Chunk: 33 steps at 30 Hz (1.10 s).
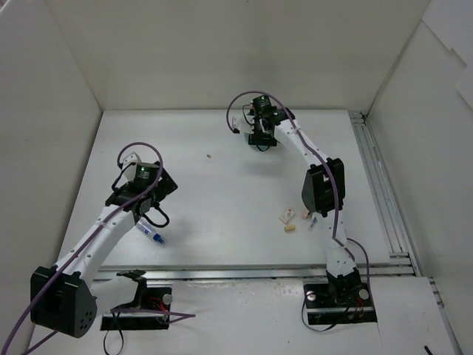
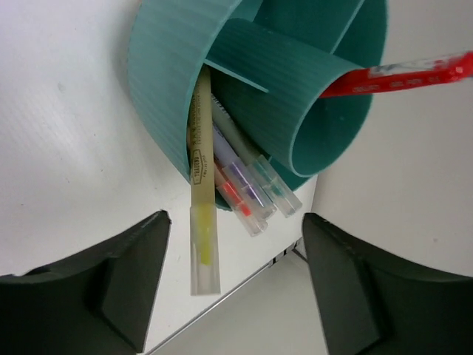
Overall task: Sort the stationery into containers
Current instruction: Place the pen in the storage box, then pick up the pen from the center of the board.
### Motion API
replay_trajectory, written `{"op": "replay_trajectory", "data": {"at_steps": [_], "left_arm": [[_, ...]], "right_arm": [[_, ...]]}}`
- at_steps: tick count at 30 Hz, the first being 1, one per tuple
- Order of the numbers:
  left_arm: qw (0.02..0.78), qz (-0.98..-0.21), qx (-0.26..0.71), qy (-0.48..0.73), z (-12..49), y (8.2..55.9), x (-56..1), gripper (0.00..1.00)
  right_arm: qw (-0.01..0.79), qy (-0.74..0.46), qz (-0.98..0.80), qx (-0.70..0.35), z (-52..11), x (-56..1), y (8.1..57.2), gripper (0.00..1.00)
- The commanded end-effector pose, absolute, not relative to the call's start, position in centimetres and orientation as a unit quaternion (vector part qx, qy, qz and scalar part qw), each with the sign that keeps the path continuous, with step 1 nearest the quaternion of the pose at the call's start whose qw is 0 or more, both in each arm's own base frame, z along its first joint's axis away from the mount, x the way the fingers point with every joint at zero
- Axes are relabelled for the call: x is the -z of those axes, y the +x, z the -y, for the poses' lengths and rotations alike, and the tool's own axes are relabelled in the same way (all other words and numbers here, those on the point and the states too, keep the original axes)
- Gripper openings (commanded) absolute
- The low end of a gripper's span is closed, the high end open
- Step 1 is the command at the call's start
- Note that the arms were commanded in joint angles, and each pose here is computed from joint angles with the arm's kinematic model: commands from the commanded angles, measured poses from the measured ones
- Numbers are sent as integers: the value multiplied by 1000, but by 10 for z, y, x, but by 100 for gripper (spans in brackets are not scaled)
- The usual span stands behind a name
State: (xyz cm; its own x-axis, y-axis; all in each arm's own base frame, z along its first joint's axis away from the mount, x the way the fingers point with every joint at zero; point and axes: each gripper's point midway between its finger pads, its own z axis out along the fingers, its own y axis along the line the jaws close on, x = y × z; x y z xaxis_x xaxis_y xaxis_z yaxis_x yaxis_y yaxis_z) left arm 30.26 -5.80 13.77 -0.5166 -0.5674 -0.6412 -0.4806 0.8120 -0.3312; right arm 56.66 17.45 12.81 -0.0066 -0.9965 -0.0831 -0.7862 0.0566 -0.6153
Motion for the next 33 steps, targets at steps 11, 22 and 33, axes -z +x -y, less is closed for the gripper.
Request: {"op": "replay_trajectory", "data": {"at_steps": [11,22,33], "left_arm": [[469,-829,122,-279,61,299,-194,100],[481,-836,158,-214,81,302,-198,100],[463,-850,173,-186,93,299,-183,100]], "right_arm": [[505,-393,-752,155,-161,-302,516,98],[560,219,-799,-3,-39,-241,362,98],[261,207,-942,-26,-49,-111,232,98]]}}
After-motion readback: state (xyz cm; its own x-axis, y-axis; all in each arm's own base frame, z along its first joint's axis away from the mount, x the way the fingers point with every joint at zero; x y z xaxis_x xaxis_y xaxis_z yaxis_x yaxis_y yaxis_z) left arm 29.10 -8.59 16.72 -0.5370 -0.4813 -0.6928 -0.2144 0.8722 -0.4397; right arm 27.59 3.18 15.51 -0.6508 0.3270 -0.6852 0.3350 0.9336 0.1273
